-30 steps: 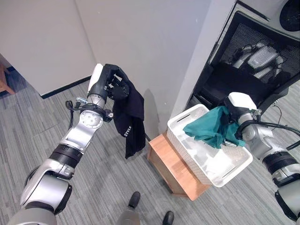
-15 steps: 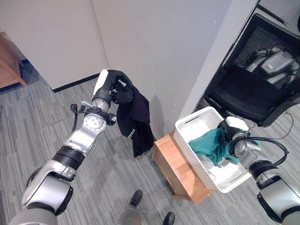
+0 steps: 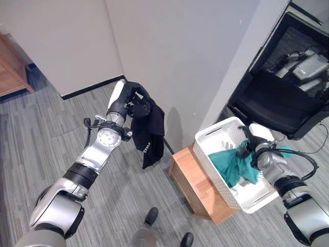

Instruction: Pick up bed clothes into laundry basket.

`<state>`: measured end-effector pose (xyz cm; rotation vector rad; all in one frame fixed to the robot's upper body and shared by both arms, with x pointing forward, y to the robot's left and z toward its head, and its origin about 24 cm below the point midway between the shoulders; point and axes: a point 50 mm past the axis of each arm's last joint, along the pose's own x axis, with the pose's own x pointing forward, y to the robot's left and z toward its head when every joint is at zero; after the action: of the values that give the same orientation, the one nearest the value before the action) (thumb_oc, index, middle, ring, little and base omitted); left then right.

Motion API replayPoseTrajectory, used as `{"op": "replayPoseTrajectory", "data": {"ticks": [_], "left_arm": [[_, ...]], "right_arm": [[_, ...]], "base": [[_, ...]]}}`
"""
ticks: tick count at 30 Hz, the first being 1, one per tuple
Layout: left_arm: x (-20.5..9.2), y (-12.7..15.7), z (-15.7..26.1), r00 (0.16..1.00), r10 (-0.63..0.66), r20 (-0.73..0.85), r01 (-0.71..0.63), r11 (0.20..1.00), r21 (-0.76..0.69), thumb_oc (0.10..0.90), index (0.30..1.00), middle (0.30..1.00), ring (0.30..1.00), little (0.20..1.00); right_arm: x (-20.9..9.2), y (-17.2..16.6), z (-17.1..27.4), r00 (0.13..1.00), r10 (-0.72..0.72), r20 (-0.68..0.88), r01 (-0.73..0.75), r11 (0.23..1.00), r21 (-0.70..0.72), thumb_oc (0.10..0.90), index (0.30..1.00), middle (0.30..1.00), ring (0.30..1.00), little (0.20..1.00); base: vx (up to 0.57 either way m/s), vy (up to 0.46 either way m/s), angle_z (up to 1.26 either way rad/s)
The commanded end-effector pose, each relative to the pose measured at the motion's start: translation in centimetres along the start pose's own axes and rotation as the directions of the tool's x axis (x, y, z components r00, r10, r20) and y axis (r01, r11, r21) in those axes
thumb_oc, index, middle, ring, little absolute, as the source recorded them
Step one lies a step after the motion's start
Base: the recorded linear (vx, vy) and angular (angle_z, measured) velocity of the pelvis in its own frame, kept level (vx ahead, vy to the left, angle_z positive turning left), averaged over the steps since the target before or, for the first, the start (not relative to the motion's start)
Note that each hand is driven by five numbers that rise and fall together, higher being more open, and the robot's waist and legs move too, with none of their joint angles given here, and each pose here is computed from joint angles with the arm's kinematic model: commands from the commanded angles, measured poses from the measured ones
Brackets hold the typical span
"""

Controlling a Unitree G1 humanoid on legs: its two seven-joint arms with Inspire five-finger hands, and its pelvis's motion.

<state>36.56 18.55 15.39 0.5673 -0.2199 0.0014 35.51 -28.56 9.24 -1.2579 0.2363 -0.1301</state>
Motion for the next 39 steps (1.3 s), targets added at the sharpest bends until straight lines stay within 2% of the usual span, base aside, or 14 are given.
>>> {"op": "replayPoseTrajectory", "data": {"ticks": [1,5,9,13,19,20,22,24,26,29,31,32,35,39], "left_arm": [[1.2,3.6,4.0,0.968,0.160,0.193,-0.152,0.987,-0.058,0.400,0.300,0.300,0.300,0.300],[0.8,4.2,4.6,0.957,0.177,0.229,-0.169,0.984,-0.054,0.400,0.300,0.300,0.300,0.300],[0.7,4.3,5.4,0.949,0.173,0.262,-0.163,0.985,-0.060,0.400,0.300,0.300,0.300,0.300],[0.6,4.2,6.1,0.943,0.165,0.291,-0.153,0.986,-0.061,0.400,0.300,0.300,0.300,0.300],[1.1,5.3,8.8,0.913,0.159,0.376,-0.163,0.986,-0.022,0.400,0.300,0.300,0.300,0.300],[1.5,6.1,10.7,0.890,0.163,0.426,-0.175,0.984,-0.011,0.400,0.300,0.300,0.300,0.300],[1.7,6.6,12.7,0.865,0.147,0.480,-0.161,0.987,-0.013,0.400,0.300,0.300,0.300,0.300],[2.0,6.6,13.8,0.854,0.131,0.504,-0.142,0.990,-0.017,0.400,0.300,0.300,0.300,0.300],[2.5,6.8,17.0,0.823,0.073,0.563,-0.060,0.997,-0.041,0.400,0.300,0.300,0.300,0.300],[2.6,7.5,19.0,0.798,0.048,0.601,-0.029,0.999,-0.042,0.400,0.300,0.300,0.300,0.300],[2.5,10.6,22.8,0.754,0.084,0.652,-0.044,0.996,-0.077,0.400,0.300,0.300,0.300,0.300],[2.5,10.6,22.8,0.753,0.083,0.652,-0.044,0.996,-0.076,0.400,0.300,0.300,0.300,0.300],[1.6,13.4,25.5,0.705,0.137,0.696,-0.090,0.990,-0.104,0.400,0.300,0.300,0.300,0.300],[1.5,13.3,25.1,0.706,0.143,0.693,-0.071,0.989,-0.132,0.400,0.300,0.300,0.300,0.300]], "right_arm": [[-0.6,-6.7,-1.4,0.963,-0.268,0.037,0.269,0.963,-0.033,0.800,0.900,0.900,0.900,0.900],[-1.9,-9.9,-1.7,0.917,-0.393,0.069,0.391,0.920,0.039,0.800,0.900,0.900,0.900,0.900],[-2.8,-10.3,-3.8,0.908,-0.418,0.005,0.418,0.907,0.051,0.800,0.900,0.900,0.900,0.900],[-3.2,-8.9,-6.3,0.922,-0.377,-0.090,0.382,0.923,0.041,0.800,0.900,0.900,0.900,0.900],[-4.4,-4.0,-11.3,0.927,-0.214,-0.307,0.244,0.968,0.062,0.800,0.900,0.900,0.900,0.900],[-5.6,-1.5,-13.7,0.896,-0.131,-0.425,0.190,0.976,0.102,0.800,0.900,0.900,0.900,0.900],[-7.3,1.4,-16.1,0.834,-0.023,-0.552,0.128,0.980,0.153,0.800,0.900,0.900,0.900,0.900],[-8.1,2.8,-17.0,0.797,0.033,-0.603,0.095,0.979,0.181,0.800,0.900,0.900,0.900,0.900],[-11.2,6.5,-19.0,0.688,0.181,-0.703,-0.026,0.974,0.225,0.800,0.900,0.900,0.900,0.900],[-12.4,8.4,-19.3,0.642,0.251,-0.724,-0.082,0.962,0.261,0.800,0.900,0.900,0.900,0.900],[-14.5,11.7,-19.0,0.593,0.358,-0.721,-0.161,0.931,0.329,0.800,0.900,0.900,0.900,0.900],[-14.5,11.7,-19.0,0.593,0.358,-0.721,-0.161,0.930,0.330,0.800,0.900,0.900,0.900,0.900],[-15.6,13.7,-18.5,0.563,0.422,-0.710,-0.213,0.905,0.369,0.800,0.900,0.900,0.900,0.900],[-16.0,14.9,-17.8,0.565,0.458,-0.686,-0.246,0.888,0.390,0.800,0.900,0.900,0.900,0.900]], "base": [[0.00,0.052,-0.04],[-0.01,0.039,-0.02],[-0.01,0.067,-0.14],[-0.01,0.039,-0.17],[-0.01,0.032,-0.19],[-0.01,0.023,-0.24],[-0.01,0.018,-0.27],[0.00,0.004,-0.07],[-0.01,0.011,-0.02],[-0.01,0.008,-0.11],[-0.01,0.014,-0.09],[-0.03,0.009,-0.11],[-0.03,-0.008,-0.19],[-0.02,-0.016,-0.02]]}}
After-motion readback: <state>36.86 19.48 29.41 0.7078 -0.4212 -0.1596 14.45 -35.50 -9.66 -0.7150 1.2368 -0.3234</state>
